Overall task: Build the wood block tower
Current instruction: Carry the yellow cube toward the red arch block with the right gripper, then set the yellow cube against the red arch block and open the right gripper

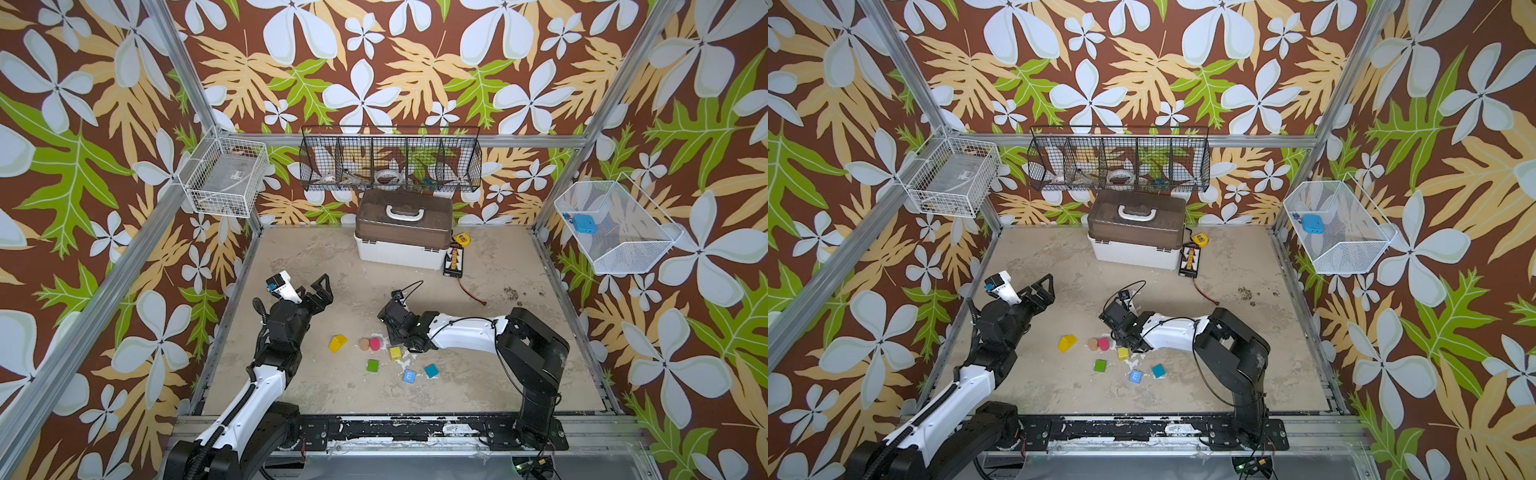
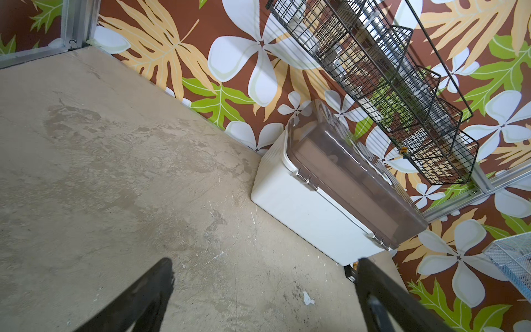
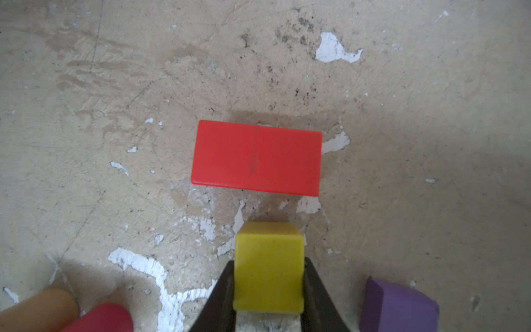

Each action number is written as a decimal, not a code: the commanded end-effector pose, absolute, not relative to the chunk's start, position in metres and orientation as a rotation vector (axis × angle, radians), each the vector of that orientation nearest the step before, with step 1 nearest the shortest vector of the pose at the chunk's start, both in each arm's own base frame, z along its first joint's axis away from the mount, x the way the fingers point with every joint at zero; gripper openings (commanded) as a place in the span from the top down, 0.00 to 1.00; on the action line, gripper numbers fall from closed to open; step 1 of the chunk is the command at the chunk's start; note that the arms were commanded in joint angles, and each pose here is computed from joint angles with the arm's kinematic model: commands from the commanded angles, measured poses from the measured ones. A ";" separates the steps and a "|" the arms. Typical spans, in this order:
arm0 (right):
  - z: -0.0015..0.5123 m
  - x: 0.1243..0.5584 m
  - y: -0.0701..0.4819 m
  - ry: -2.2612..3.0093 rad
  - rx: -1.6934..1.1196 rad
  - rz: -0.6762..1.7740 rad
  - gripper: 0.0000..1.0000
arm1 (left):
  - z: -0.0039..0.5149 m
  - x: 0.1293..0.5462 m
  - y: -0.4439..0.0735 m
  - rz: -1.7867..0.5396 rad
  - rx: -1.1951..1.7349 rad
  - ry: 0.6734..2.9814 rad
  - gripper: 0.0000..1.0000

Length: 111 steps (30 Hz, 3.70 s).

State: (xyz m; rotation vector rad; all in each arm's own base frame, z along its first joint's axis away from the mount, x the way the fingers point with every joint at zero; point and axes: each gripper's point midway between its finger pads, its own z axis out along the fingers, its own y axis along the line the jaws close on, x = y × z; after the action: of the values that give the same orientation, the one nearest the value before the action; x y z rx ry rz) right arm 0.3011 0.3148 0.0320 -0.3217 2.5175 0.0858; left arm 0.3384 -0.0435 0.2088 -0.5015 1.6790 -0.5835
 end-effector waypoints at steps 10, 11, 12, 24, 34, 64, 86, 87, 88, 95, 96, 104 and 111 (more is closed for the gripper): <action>0.027 0.307 0.305 2.535 -0.309 0.035 0.65 | 0.215 0.340 -0.044 -0.585 -0.491 1.660 0.00; 0.027 0.308 0.305 2.535 -0.306 0.035 0.64 | 0.215 0.340 -0.044 -0.586 -0.493 1.660 0.00; 0.027 0.308 0.304 2.537 -0.304 0.036 0.63 | 0.214 0.341 -0.044 -0.587 -0.491 1.661 0.00; 0.025 0.309 0.307 2.546 -0.316 0.048 0.59 | 0.214 0.341 -0.044 -0.589 -0.492 1.663 0.00; 0.022 0.312 0.305 2.561 -0.298 0.054 0.59 | 0.216 0.340 -0.045 -0.591 -0.490 1.661 0.00; 0.017 0.322 0.304 2.568 -0.329 0.010 0.62 | 0.218 0.339 -0.046 -0.601 -0.488 1.656 0.00; 0.017 0.325 0.306 2.580 -0.360 0.031 0.51 | 0.219 0.339 -0.047 -0.610 -0.484 1.655 0.00; 0.020 0.325 0.305 2.575 -0.359 0.036 0.49 | 0.219 0.339 -0.046 -0.608 -0.486 1.652 0.00; 0.024 0.325 0.305 2.567 -0.357 0.045 0.48 | 0.219 0.339 -0.046 -0.608 -0.486 1.652 0.00; 0.061 0.321 0.299 2.496 -0.346 0.102 0.39 | 0.218 0.339 -0.047 -0.613 -0.484 1.655 0.00; 0.067 0.320 0.297 2.487 -0.342 0.113 0.38 | 0.219 0.339 -0.047 -0.612 -0.484 1.652 0.00; 0.070 0.299 0.269 2.474 -0.292 0.136 0.42 | 0.220 0.338 -0.048 -0.618 -0.479 1.651 0.00; 0.071 0.277 0.279 2.491 -0.324 0.309 0.42 | 0.218 0.340 -0.053 -0.625 -0.461 1.665 0.00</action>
State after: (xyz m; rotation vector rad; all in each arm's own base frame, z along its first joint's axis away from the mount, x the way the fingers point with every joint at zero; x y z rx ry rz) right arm 0.2823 0.2689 0.0675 -0.3274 2.4966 0.2149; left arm 0.3382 -0.0492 0.2086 -0.4822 1.6894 -0.6061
